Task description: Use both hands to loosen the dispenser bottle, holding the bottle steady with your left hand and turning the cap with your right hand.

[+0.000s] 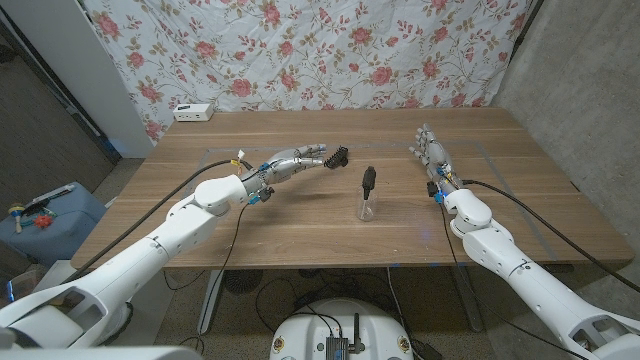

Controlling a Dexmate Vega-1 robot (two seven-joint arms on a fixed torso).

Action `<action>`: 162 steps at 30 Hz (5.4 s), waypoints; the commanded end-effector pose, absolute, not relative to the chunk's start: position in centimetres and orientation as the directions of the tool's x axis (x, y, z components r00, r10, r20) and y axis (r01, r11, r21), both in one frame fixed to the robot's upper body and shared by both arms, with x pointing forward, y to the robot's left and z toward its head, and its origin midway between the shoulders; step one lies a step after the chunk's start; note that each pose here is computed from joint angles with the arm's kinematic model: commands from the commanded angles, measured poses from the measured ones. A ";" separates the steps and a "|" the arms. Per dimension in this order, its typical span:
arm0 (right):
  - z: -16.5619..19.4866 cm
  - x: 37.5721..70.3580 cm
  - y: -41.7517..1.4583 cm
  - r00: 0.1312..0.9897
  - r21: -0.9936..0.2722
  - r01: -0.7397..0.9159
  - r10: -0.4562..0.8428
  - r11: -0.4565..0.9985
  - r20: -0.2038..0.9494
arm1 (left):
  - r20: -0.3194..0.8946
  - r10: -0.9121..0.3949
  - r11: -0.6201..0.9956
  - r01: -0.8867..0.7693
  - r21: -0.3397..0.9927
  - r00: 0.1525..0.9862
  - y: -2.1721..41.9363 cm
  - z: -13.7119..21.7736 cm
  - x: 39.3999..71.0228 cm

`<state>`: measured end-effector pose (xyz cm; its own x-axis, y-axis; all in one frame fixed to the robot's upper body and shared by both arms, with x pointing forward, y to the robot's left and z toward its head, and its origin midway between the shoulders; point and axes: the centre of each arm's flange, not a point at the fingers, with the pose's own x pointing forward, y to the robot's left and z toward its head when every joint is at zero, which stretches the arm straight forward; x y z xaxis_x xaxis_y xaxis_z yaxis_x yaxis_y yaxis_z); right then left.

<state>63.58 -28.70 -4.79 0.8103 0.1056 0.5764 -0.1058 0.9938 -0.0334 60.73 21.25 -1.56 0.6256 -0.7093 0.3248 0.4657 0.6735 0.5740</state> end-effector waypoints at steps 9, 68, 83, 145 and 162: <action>-4.8 63.8 -29.0 0.812 -0.018 -0.094 0.087 0.995 0.577 | 0.209 -0.796 0.540 0.511 0.669 0.568 18.5 -1.3 59.7; -5.5 63.7 -28.7 0.823 -0.009 -0.061 0.055 0.998 0.566 | 0.198 -0.862 0.448 0.520 0.728 0.466 15.0 -4.8 62.2; -5.9 63.3 -29.2 0.822 0.006 -0.047 0.035 0.999 0.569 | 0.173 -0.885 0.404 0.529 0.746 0.432 13.5 -4.4 63.1; -6.9 62.4 -30.5 0.816 0.042 -0.026 -0.003 0.999 0.578 | 0.012 -0.941 0.240 0.639 0.731 0.339 9.8 -4.4 65.2; -7.4 61.7 -31.3 0.816 0.049 -0.016 -0.016 0.999 0.578 | -0.032 -0.950 0.194 0.667 0.719 0.311 8.5 -4.6 65.8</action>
<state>62.18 -30.81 -7.10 0.8169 -0.0059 0.5768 -0.0234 0.9988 0.0434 65.45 9.41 -4.40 0.3306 -0.9438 -0.0045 0.6481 0.2235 0.7280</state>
